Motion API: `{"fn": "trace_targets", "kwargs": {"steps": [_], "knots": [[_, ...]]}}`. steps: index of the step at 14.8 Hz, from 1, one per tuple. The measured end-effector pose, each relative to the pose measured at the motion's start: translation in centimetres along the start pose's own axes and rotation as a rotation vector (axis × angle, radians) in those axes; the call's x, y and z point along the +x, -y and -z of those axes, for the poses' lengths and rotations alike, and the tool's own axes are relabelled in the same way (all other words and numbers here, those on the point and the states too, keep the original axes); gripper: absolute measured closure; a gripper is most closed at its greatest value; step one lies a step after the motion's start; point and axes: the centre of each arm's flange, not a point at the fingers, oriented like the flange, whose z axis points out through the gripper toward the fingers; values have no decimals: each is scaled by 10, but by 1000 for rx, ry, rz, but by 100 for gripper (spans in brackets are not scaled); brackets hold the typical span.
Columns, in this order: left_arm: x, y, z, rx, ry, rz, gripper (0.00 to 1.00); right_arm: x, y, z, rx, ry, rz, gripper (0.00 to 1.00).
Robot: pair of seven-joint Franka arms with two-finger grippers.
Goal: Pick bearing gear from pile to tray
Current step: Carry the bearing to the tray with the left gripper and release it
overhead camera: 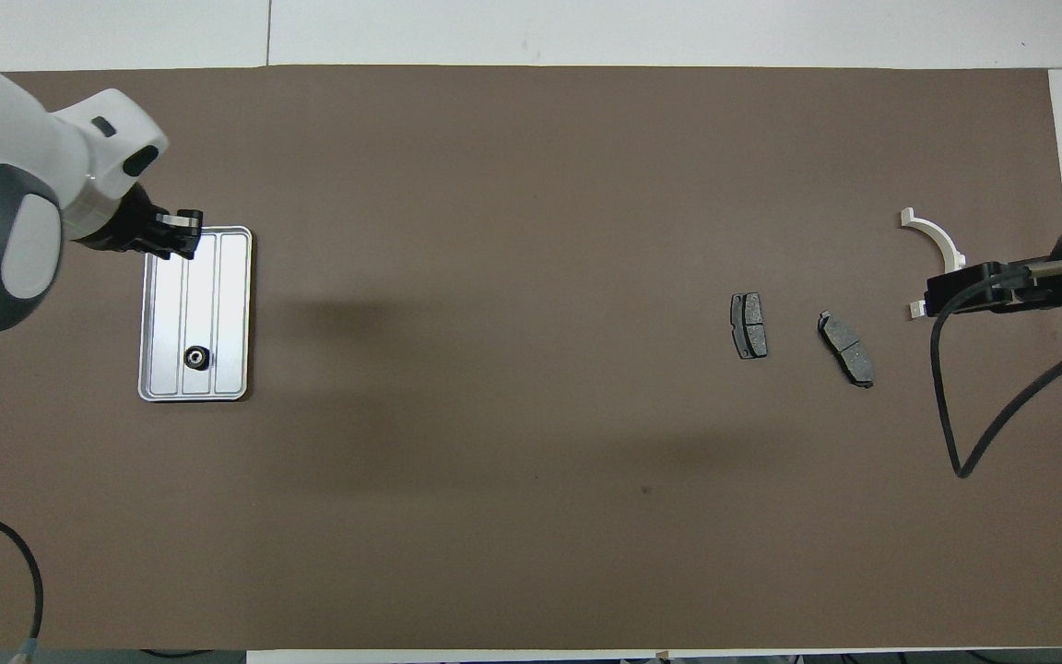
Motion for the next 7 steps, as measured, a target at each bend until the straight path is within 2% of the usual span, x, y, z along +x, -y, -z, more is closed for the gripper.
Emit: {"fn": "trace_targets", "kwargs": {"steps": [3,7], "knots": [[-8,35,-43,-5,-60,-21,78,0,2,1,0,-2,3,0],[-33,31,-111,-3,-107,-28,78,-1,4,2,0,-3,8,0]]}}
